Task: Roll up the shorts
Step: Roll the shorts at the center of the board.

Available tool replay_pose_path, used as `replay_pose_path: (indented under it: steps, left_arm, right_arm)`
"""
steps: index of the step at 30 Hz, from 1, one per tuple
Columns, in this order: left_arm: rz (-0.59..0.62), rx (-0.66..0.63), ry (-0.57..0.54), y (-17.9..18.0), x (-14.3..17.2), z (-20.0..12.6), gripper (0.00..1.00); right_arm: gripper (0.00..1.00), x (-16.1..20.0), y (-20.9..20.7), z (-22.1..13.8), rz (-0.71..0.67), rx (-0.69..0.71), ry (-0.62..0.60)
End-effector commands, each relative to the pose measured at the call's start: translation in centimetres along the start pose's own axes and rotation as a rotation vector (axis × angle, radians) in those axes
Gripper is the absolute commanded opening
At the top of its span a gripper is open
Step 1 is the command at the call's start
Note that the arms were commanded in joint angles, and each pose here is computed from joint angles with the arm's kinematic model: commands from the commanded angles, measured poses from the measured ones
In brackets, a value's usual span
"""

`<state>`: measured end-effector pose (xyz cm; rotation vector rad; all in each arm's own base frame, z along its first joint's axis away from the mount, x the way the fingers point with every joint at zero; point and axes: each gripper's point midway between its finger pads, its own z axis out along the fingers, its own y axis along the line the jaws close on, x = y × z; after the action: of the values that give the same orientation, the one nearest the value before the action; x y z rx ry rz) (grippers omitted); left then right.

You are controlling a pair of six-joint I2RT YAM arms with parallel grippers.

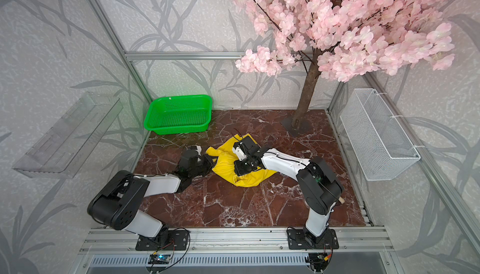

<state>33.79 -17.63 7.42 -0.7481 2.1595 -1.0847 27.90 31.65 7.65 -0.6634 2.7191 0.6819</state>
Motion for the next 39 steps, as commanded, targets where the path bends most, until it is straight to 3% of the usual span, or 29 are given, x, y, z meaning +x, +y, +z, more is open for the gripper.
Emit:
replay_pose_path:
  steps: [1, 5, 7, 12, 19, 21, 24, 27, 33, 34, 39]
  left_arm:
    - [-0.006, -0.07, -0.132, 1.4, -0.6, -2.5, 0.0]
    - [0.02, -0.084, -0.157, 0.7, 1.0, -4.5, 0.0]
    - [0.028, -0.128, -0.178, 1.3, 0.9, -5.3, 0.0]
    - [0.083, -0.266, -0.278, 2.4, -1.3, -6.3, 0.0]
    - [0.167, -0.45, -0.127, 2.4, -0.6, -3.2, 0.0]
    - [0.177, -0.467, -0.077, 2.1, -0.2, -2.1, 0.0]
    - [0.188, -0.48, -0.042, 1.9, 0.1, -1.1, 0.0]
    - [0.206, -0.508, -0.025, 1.7, 0.0, -0.5, 0.0]
    - [0.187, -0.494, 0.002, 1.4, 0.4, 0.3, 0.0]
    - [0.18, -0.493, 0.009, 1.5, 0.5, 0.3, 0.0]
    - [0.152, -0.474, 0.032, 1.5, 1.0, 0.7, 0.0]
  right_arm:
    - [0.0, 2.9, -8.3, -1.7, -0.051, 0.391, 0.142]
    - [0.01, 3.4, -5.3, -2.5, -0.117, 0.259, 0.139]
    - [0.02, 4.9, -2.9, -3.1, -0.126, 0.121, 0.167]
    - [0.01, 8.9, 0.9, -2.5, -0.008, -0.157, 0.235]
    - [0.02, 11.5, 0.3, 1.3, 0.171, -0.256, 0.315]
    - [0.13, 11.3, -0.9, 1.3, 0.173, -0.18, 0.296]
    - [0.43, 9.5, -1.7, -0.1, 0.143, -0.098, 0.191]
    - [0.58, 7.6, -2.0, -2.6, 0.079, -0.018, 0.067]
    - [0.8, 5.0, -0.4, -8.3, -0.172, 0.183, -0.19]
    - [1.0, 4.8, 0.1, -8.8, -0.214, 0.211, -0.219]
    - [0.99, 4.7, 3.5, -8.3, -0.393, 0.319, -0.279]
